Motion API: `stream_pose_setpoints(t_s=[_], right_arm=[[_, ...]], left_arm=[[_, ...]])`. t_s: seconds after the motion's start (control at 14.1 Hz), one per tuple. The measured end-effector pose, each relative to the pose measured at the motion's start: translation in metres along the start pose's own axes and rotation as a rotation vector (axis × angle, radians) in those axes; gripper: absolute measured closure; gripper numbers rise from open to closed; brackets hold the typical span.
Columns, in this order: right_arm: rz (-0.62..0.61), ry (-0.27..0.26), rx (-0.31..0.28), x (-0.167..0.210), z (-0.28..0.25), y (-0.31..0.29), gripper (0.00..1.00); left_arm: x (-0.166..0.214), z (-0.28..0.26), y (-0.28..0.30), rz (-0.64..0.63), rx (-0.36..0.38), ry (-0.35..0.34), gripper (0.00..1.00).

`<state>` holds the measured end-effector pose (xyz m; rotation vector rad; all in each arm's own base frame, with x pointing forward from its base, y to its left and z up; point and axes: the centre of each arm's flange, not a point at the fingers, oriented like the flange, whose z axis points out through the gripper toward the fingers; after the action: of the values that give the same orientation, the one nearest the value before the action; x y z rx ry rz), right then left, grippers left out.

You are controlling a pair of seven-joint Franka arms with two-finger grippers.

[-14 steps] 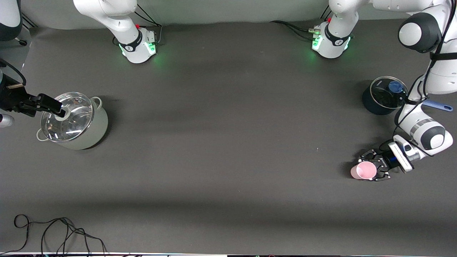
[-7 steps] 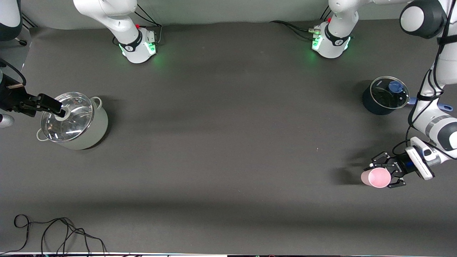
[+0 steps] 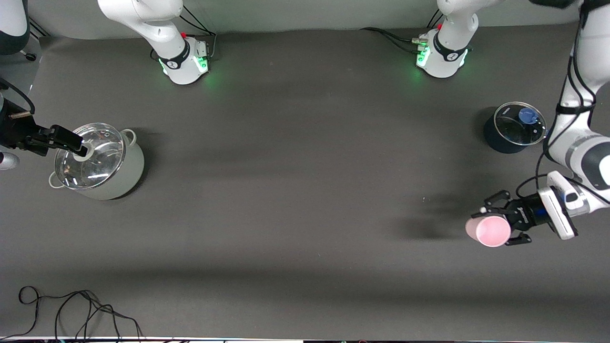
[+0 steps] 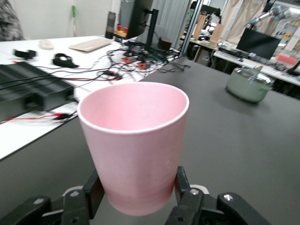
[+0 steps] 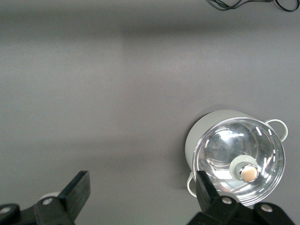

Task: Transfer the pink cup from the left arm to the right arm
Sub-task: 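Carry the pink cup with the left gripper toward the table middle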

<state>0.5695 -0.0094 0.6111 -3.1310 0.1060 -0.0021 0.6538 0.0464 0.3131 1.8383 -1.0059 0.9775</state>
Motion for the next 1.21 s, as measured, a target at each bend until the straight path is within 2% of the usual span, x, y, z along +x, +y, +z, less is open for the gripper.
stream_pose_setpoints(t_s=[0.14, 0.36, 0.5, 0.78, 1.0, 1.21], right_arm=[[0.001, -0.011, -0.001, 0.002, 0.005, 0.0, 0.0], [-0.001, -0.032, 0.006, 0.007, 0.017, -0.002, 0.0], [0.019, -0.042, 0.074, 0.008, 0.019, -0.018, 0.0], [0.279, -0.063, 0.185, 0.006, 0.014, -0.055, 0.0], [0.463, -0.065, 0.198, -0.001, -0.001, -0.108, 0.02], [0.676, -0.06, 0.218, -0.008, -0.021, -0.171, 0.03]], left_arm=[[0.036, 0.026, 0.029, -0.018, -0.03, -0.011, 0.36], [0.079, 0.071, 0.071, 0.009, 0.001, -0.012, 0.36], [0.107, 0.102, 0.104, 0.052, 0.033, -0.019, 0.36], [0.176, 0.162, 0.194, 0.203, 0.134, -0.045, 0.36], [0.209, 0.196, 0.261, 0.293, 0.197, -0.044, 0.36], [0.215, 0.223, 0.304, 0.283, 0.209, -0.017, 0.36]])
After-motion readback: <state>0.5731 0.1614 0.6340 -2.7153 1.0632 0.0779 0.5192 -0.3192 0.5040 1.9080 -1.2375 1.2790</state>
